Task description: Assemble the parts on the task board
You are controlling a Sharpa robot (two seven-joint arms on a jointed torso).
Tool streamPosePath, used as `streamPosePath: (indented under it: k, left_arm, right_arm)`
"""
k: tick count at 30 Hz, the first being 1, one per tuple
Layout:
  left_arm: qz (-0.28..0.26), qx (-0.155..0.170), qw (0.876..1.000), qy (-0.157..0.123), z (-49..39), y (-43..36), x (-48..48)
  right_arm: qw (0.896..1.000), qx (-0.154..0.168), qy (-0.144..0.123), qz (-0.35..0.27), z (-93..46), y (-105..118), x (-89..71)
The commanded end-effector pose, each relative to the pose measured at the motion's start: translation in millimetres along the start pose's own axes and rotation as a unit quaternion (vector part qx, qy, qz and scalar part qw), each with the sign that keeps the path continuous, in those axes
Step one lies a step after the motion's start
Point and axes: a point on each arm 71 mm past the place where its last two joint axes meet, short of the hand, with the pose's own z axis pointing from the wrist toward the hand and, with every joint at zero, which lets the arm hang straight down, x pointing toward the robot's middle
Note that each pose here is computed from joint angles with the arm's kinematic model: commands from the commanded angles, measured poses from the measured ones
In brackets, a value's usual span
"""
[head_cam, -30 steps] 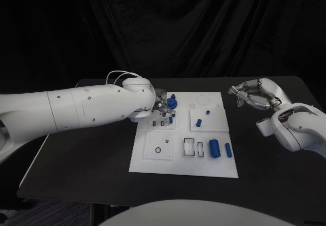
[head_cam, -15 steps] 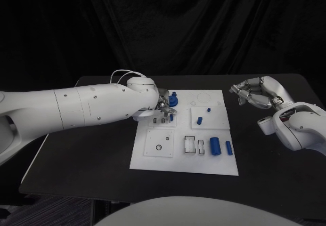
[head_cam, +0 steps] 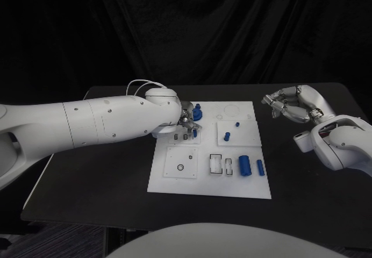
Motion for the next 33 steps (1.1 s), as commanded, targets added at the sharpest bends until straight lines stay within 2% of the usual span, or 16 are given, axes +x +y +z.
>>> streamPosePath:
  k: [1,13,33]
  left_arm:
    - [0.005,0.009,1.000,0.003,0.6,-2.6,1.8]
    - [0.007,0.001,1.000,0.010,3.7,0.6,3.8]
    - [0.012,0.004,1.000,0.021,5.3,-1.1,9.1]
  right_arm:
    - [1.000,-0.003,-0.007,-0.007,-0.3,-0.5,-0.7]
    - [1.000,-0.003,-0.006,-0.008,1.2,-1.2,-0.2]
    - [1.000,0.000,-0.004,-0.007,2.6,-1.8,0.9]
